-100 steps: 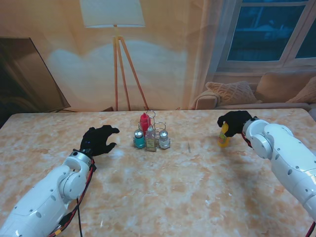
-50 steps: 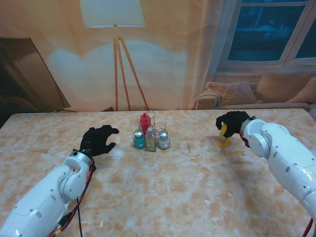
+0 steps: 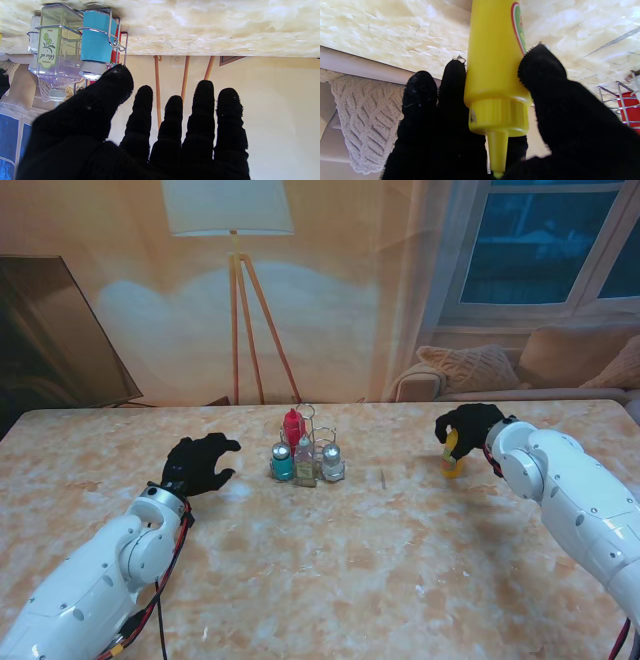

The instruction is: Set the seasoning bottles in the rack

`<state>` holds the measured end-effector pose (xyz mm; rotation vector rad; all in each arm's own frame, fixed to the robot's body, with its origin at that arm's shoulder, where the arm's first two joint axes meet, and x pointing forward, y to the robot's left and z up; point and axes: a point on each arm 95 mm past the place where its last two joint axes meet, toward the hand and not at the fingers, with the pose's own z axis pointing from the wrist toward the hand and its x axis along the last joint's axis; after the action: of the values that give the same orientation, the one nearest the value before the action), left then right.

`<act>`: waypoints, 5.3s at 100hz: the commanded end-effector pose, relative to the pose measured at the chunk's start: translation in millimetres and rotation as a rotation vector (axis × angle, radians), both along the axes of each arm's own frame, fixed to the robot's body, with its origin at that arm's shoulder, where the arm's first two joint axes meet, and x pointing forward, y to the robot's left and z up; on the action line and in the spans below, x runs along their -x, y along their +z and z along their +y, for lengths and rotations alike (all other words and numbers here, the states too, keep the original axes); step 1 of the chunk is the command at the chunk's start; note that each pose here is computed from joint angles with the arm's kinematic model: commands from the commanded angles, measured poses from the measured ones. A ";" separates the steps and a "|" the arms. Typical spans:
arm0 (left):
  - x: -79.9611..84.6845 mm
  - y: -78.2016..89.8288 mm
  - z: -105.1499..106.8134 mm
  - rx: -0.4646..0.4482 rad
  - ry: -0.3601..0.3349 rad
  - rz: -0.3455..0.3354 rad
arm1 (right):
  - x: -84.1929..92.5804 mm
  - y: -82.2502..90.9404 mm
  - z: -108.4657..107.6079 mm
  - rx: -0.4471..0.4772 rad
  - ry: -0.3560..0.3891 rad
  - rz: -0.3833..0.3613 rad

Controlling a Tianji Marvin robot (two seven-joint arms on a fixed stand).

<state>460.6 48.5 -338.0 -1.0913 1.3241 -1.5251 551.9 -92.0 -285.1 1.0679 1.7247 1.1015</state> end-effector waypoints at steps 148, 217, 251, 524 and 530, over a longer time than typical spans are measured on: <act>0.9 -0.9 8.4 -0.001 0.008 0.005 | -59.8 80.6 118.4 -0.223 0.263 -0.031; 1.6 -0.9 13.0 0.000 0.018 -0.008 | -72.5 91.9 176.1 -0.303 0.339 -0.006; 1.8 -1.2 15.2 0.000 0.024 -0.012 | -75.5 88.4 193.2 -0.323 0.364 0.011; -0.3 -3.2 21.4 -0.001 0.043 -0.022 | -62.4 33.4 230.7 -0.265 0.458 0.155; -0.2 -3.1 21.6 -0.002 0.043 -0.023 | -62.0 32.2 230.7 -0.263 0.458 0.158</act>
<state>460.4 70.4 -340.7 -1.0858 1.2704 -1.5056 619.7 129.4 -244.4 0.9596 2.0115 1.6058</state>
